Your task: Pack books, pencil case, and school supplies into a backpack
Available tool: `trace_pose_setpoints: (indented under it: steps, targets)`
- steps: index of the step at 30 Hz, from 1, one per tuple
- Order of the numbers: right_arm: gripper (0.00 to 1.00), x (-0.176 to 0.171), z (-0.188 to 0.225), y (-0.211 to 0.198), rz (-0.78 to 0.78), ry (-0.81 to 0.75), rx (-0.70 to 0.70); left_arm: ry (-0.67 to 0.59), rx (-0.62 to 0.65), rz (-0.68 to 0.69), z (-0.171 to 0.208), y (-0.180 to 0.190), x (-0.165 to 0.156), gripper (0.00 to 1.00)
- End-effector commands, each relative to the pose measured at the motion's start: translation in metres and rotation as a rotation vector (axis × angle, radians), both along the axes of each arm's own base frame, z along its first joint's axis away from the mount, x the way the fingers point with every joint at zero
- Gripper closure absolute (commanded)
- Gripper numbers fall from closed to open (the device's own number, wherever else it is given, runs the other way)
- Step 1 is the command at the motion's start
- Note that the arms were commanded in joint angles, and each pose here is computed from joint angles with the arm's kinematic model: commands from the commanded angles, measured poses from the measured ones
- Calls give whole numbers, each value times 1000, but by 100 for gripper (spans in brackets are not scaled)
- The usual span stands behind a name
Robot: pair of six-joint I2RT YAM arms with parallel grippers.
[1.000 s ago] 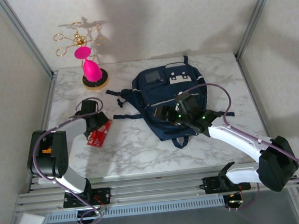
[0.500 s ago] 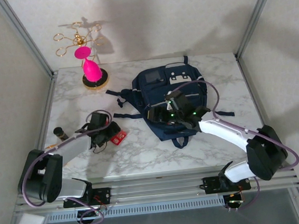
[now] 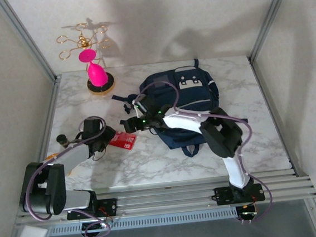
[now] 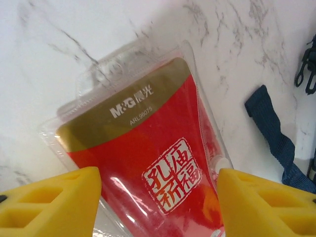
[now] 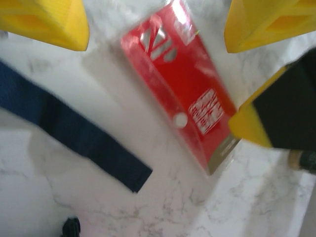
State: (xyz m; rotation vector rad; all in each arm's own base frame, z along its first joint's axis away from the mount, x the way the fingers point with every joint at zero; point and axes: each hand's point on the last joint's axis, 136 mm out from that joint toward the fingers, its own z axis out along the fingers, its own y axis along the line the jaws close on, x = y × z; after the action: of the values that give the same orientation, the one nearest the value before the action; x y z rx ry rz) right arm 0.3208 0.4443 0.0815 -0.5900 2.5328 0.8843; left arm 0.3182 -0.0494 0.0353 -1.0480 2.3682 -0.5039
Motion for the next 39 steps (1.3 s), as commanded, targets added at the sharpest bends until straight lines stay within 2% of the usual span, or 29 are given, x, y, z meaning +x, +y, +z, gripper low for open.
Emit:
trace_pose_setpoints:
  steps: [1, 5, 10, 13, 19, 25, 29, 32, 35, 39]
  targets:
    - [27, 11, -12, 11, 57, -34, -50, 1, -64, -24, -8, -10, 5, 38]
    - [27, 11, -33, 22, 79, 1, -83, 10, -47, -9, -14, -5, 5, 40]
    - [27, -6, -44, 35, 135, 56, -100, 47, -91, -11, -29, -11, -1, 51]
    - [27, -25, -47, 38, 169, 93, -103, 43, -59, 3, -31, -4, -7, 53]
    - [34, -41, -35, 43, 197, 175, -30, 86, -51, -14, -45, -5, -15, 57]
    - [60, -37, -13, 41, 174, 169, 36, 88, -43, -12, -47, -4, -16, 59]
    - [86, -31, -7, 36, 155, 151, 45, 72, -42, -14, -42, -4, -14, 59]
    - [99, -32, 0, 36, 158, 152, 65, 54, -56, -26, -34, -7, -11, 58]
    - [100, -28, 21, 30, 129, 138, 115, 4, -63, -52, -13, -11, -4, 53]
    - [100, -17, 70, 0, 60, 99, 225, -140, -22, -121, 46, -14, 15, 45]
